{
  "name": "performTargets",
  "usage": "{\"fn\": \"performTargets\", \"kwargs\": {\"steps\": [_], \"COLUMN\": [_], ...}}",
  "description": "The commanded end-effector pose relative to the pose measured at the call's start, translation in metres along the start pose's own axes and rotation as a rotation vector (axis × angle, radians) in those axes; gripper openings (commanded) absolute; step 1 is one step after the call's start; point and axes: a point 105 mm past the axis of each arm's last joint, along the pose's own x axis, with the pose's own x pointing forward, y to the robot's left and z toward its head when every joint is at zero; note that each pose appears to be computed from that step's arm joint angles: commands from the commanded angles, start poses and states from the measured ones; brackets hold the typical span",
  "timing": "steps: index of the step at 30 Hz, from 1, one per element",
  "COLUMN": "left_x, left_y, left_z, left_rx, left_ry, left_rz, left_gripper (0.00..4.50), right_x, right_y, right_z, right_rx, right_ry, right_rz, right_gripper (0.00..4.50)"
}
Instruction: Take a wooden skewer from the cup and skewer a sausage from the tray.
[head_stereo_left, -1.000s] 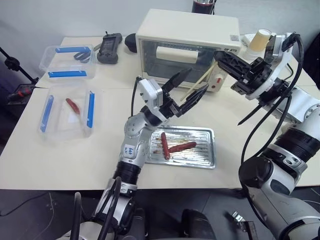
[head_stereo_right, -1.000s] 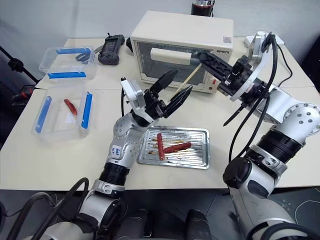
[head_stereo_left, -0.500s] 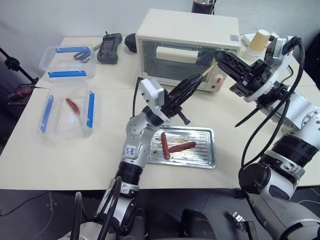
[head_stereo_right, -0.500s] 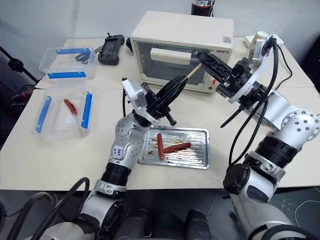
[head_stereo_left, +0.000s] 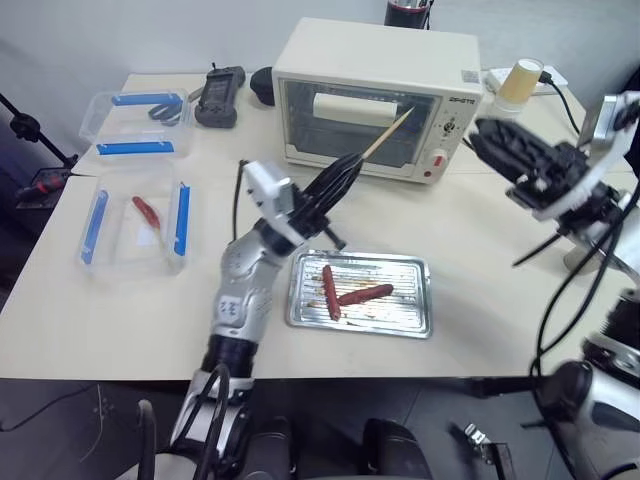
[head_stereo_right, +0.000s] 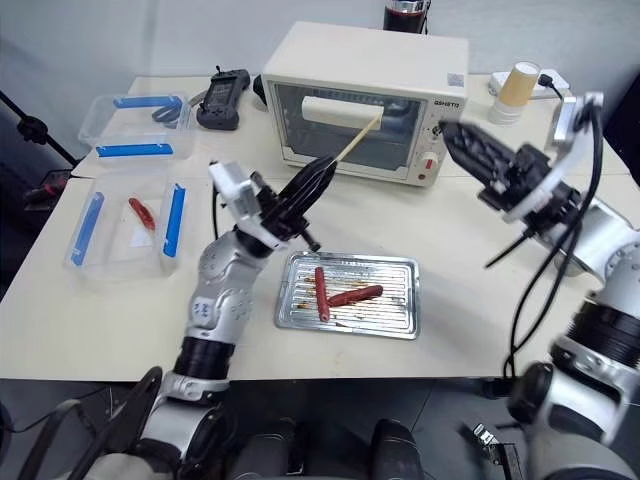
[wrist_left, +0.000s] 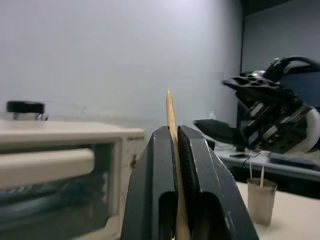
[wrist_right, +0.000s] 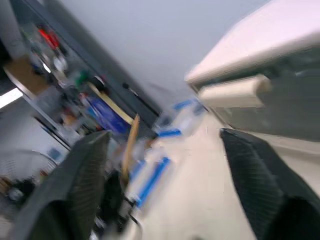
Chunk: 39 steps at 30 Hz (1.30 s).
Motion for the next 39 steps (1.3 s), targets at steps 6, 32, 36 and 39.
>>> {"fn": "performTargets", "kwargs": {"steps": [6,32,36,39], "left_x": [-0.113,-0.183,-0.181,-0.180], "left_y": [0.012,0.004,0.002,-0.001], "left_z": [0.037,0.040,0.038,0.036], "left_rx": [0.028,-0.079,-0.074,-0.076], "left_ry": [0.274,0.445,0.438,0.434], "left_rz": [0.005,0.210,0.219,0.224], "left_gripper": [0.00,0.00,0.00,0.00], "right_x": [-0.095,0.058,0.068,0.077], "right_y": [-0.045,0.014,0.007,0.006], "right_z": [-0.062,-0.160,-0.170,-0.174], "right_rx": [-0.614,-0.650,-0.691,-0.718], "right_ry": [0.507,0.878,0.897,0.887], "right_rz": [0.044,0.355,0.354,0.365], "right_gripper": [4.46,4.46,4.46,4.46]}}
